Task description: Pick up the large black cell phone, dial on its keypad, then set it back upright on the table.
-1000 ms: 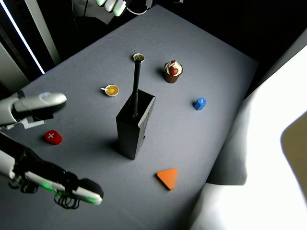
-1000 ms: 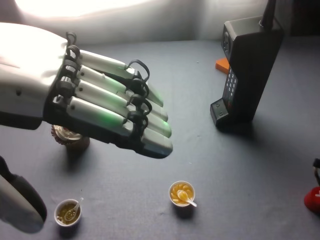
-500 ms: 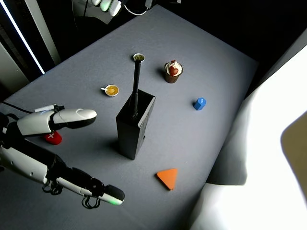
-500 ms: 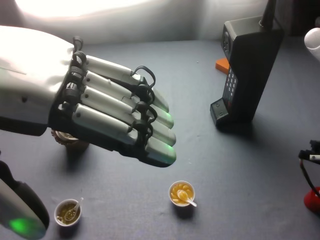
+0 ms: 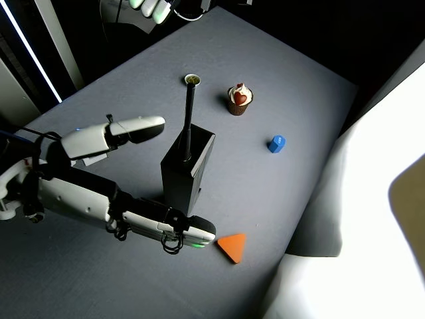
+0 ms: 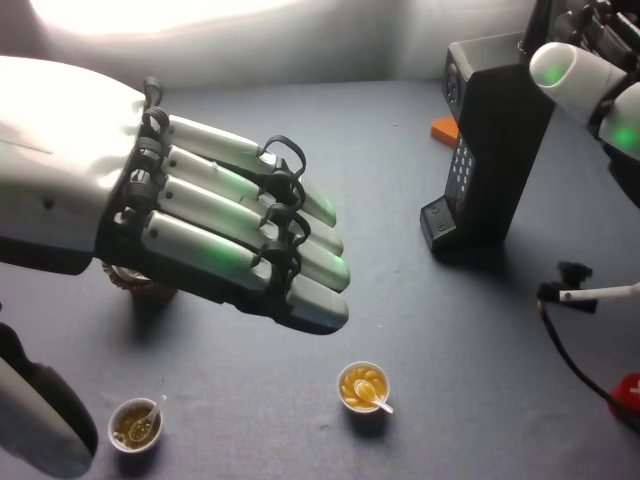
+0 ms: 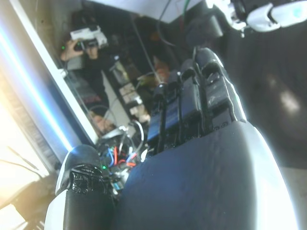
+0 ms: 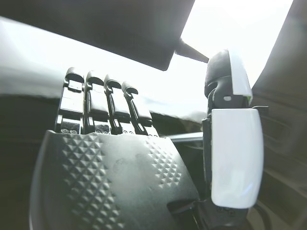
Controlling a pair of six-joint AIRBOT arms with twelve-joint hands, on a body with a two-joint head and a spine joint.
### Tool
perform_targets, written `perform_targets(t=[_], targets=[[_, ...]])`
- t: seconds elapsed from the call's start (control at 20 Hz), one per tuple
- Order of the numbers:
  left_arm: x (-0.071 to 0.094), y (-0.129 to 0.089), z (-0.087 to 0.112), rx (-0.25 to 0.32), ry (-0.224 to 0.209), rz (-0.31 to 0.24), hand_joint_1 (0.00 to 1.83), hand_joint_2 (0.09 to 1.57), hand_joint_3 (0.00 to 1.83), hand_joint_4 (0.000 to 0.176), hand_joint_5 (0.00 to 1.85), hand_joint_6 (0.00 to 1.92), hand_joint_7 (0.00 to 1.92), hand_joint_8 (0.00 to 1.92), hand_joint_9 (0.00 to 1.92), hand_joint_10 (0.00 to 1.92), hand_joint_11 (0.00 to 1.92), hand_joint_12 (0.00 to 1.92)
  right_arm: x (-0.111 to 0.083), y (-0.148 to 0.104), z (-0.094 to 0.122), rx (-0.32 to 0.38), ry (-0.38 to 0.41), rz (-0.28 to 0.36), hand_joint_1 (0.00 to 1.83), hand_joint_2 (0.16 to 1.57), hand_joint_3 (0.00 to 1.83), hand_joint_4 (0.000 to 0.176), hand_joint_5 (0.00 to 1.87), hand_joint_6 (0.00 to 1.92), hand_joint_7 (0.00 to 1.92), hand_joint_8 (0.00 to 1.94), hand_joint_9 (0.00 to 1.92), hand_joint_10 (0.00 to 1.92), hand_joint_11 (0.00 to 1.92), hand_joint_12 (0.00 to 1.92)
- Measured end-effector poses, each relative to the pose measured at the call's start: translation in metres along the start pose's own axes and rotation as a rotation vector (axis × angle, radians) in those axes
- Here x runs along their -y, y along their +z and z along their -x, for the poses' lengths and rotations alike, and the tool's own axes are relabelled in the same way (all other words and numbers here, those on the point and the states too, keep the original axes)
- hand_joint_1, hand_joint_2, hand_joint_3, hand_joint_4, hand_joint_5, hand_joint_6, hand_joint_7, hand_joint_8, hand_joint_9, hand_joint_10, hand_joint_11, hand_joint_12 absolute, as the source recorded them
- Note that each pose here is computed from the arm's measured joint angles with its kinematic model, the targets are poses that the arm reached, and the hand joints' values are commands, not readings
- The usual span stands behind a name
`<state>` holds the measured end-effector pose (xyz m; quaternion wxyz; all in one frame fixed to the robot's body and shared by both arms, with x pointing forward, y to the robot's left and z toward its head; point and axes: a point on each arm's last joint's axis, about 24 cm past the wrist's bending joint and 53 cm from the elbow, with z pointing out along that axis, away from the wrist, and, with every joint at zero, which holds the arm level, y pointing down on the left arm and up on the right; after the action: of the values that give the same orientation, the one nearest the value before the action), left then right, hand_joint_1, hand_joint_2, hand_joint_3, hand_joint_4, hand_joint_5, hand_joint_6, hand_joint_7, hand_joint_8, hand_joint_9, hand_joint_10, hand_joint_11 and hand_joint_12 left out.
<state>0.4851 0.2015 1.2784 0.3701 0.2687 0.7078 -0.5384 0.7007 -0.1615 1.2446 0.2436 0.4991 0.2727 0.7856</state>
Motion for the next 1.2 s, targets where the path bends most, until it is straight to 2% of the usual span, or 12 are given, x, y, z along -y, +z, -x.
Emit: perform_targets(t=[0.1,0.2,0.35,0.45,0.7,0.75,0.85,1.0,1.1,1.2], targets=[[-0.001,0.0,0.0,-0.001,0.0,0.003,0.0,1.16,0.0,0.0,0.15,0.0,0.15,0.0,0.16,0.0,0.0,0.4,-0.004,0.004,-0.003,-0.006,0.005,0.011,0.81,1.04,0.01,0.0,0.0,0.0,0.0,0.0,0.0,0.0,0.0,0.0],[-0.002,0.0,-0.002,-0.007,0.002,0.007,0.0,1.16,0.0,0.0,0.15,0.0,0.15,0.0,0.16,0.0,0.0,0.35,-0.004,0.008,-0.007,-0.02,-0.003,0.006,0.9,1.0,0.0,0.0,0.0,0.0,0.0,0.0,0.0,0.0,0.0,0.0],[-0.005,0.0,-0.004,-0.017,0.008,0.022,0.0,1.16,0.0,0.0,0.16,0.0,0.16,0.0,0.17,0.0,0.0,0.4,0.003,0.012,-0.01,-0.03,-0.003,-0.016,0.97,1.0,0.0,0.0,0.0,0.0,0.0,0.0,0.0,0.0,0.0,0.0],[-0.009,-0.002,-0.003,-0.015,0.031,0.036,0.0,1.15,0.0,0.0,0.14,0.0,0.16,0.0,0.16,0.0,0.0,0.4,0.004,0.016,-0.015,-0.043,-0.001,-0.014,0.96,1.01,0.0,0.0,0.0,0.0,0.0,0.0,0.0,0.0,0.0,0.0],[-0.018,-0.004,-0.001,-0.008,0.074,0.07,0.0,1.14,0.0,0.0,0.19,0.01,0.24,0.01,0.22,0.01,0.0,0.54,0.012,0.019,-0.016,-0.045,0.036,-0.02,1.01,0.99,0.0,0.0,0.0,0.0,0.0,0.0,0.0,0.0,0.0,0.0],[-0.02,-0.005,0.002,0.007,0.088,0.082,0.0,1.13,0.0,0.0,0.2,0.0,0.26,0.01,0.24,0.01,0.0,0.62,0.014,0.02,-0.016,-0.045,0.044,-0.019,1.0,0.99,0.0,0.0,0.0,0.0,0.0,0.0,0.0,0.0,0.0,0.0],[-0.026,-0.008,0.01,0.038,0.106,0.104,0.0,1.13,0.0,0.0,0.2,0.0,0.26,0.01,0.25,0.01,0.0,0.64,0.016,0.02,-0.016,-0.045,0.053,-0.022,1.01,1.02,0.01,0.0,0.0,0.0,0.0,0.0,0.0,0.0,0.0,0.0],[-0.034,-0.012,0.021,0.081,0.123,0.137,0.0,1.14,0.0,0.0,0.19,0.0,0.25,0.0,0.24,0.0,0.0,0.61,0.015,0.022,-0.016,-0.052,0.059,-0.015,1.13,1.08,0.03,0.0,0.0,0.0,0.0,0.0,0.0,0.0,0.0,0.0],[-0.038,-0.013,0.022,0.085,0.125,0.151,0.0,1.14,0.0,0.0,0.18,0.0,0.23,0.0,0.22,0.0,0.0,0.57,0.012,0.022,-0.017,-0.058,0.064,-0.002,1.22,1.06,0.02,0.0,0.0,0.0,0.0,0.0,0.0,0.0,0.0,0.0],[-0.039,-0.013,0.021,0.077,0.129,0.157,0.0,1.14,0.0,0.0,0.17,0.0,0.22,0.0,0.21,0.0,0.0,0.56,0.01,0.022,-0.019,-0.063,0.066,0.007,1.18,1.07,0.02,0.0,0.0,0.0,0.0,0.0,0.0,0.0,0.0,0.0]])
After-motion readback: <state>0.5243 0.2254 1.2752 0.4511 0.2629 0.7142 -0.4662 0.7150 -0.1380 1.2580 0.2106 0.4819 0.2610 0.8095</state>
